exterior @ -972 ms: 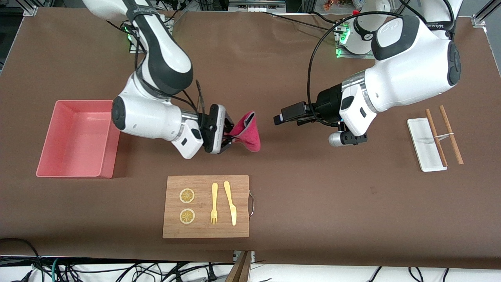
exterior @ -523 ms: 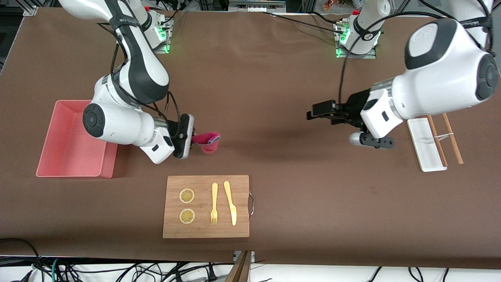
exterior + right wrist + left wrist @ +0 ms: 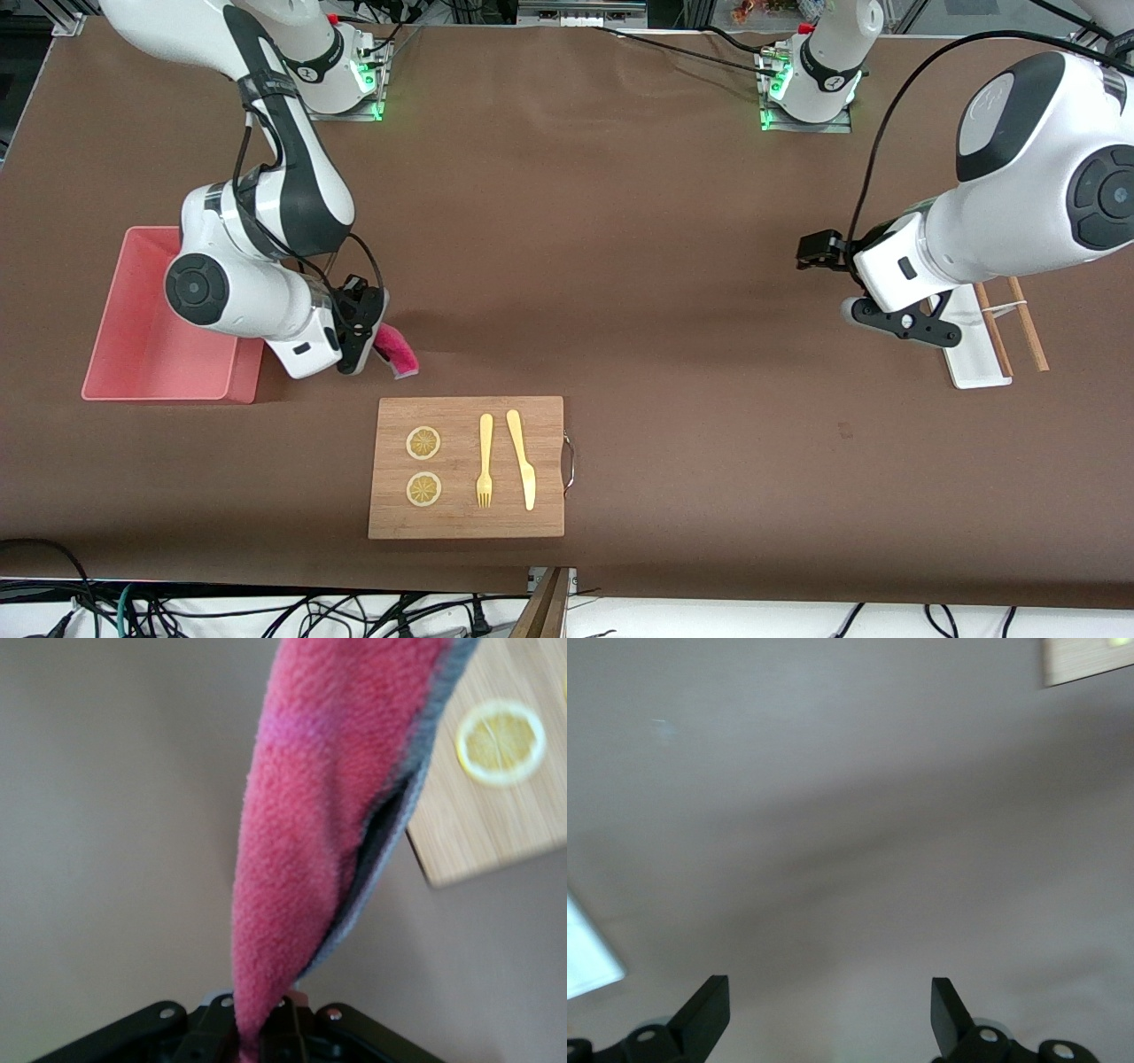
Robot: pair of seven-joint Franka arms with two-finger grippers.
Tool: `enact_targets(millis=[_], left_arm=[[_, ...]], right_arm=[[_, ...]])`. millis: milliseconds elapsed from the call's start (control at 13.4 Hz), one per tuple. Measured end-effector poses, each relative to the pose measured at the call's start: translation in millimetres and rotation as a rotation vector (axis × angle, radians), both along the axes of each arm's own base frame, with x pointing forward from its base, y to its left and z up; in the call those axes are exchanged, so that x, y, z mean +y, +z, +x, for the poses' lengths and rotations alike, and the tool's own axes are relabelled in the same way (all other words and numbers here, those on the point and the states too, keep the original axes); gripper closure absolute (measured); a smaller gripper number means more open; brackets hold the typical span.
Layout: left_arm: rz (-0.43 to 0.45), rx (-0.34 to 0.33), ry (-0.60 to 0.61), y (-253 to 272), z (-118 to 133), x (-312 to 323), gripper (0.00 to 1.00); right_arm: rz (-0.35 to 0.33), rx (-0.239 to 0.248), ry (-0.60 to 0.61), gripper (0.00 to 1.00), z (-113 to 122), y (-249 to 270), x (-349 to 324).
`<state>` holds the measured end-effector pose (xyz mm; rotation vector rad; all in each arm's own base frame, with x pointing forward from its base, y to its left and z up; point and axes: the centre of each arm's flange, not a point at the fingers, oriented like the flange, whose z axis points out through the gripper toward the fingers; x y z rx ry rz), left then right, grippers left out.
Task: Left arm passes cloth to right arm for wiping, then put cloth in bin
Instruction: 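Lower the cloth beside the cutting board while the left gripper withdraws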
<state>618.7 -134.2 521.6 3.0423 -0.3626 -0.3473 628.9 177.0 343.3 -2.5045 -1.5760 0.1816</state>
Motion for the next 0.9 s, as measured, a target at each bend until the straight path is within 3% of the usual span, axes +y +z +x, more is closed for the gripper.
enact_targets(millis=[224, 374, 598, 673, 897], left_arm=[[0.126, -0.053, -0.006, 15, 2, 25, 0.0], [0.135, -0.107, 0.034, 41, 8, 48, 0.0], [0.147, -0.131, 0.081, 63, 8, 80, 0.0], [0.142, -0.129, 0.087, 65, 5, 81, 0.0], [-0.018, -0.175, 0.098, 78, -18, 89, 0.0]], right_arm=[[-0.106, 0.019, -0.192, 0.96, -20, 11, -16], [-0.163, 0.063, -0.339, 0.96, -32, 11, -29], [-0.23, 0.149, -0.503, 0.96, -46, -14, -59], [-0.251, 0.18, -0.549, 0.96, -52, -27, -71], [-0.318, 0.255, -0.715, 0.96, -63, -62, -105]])
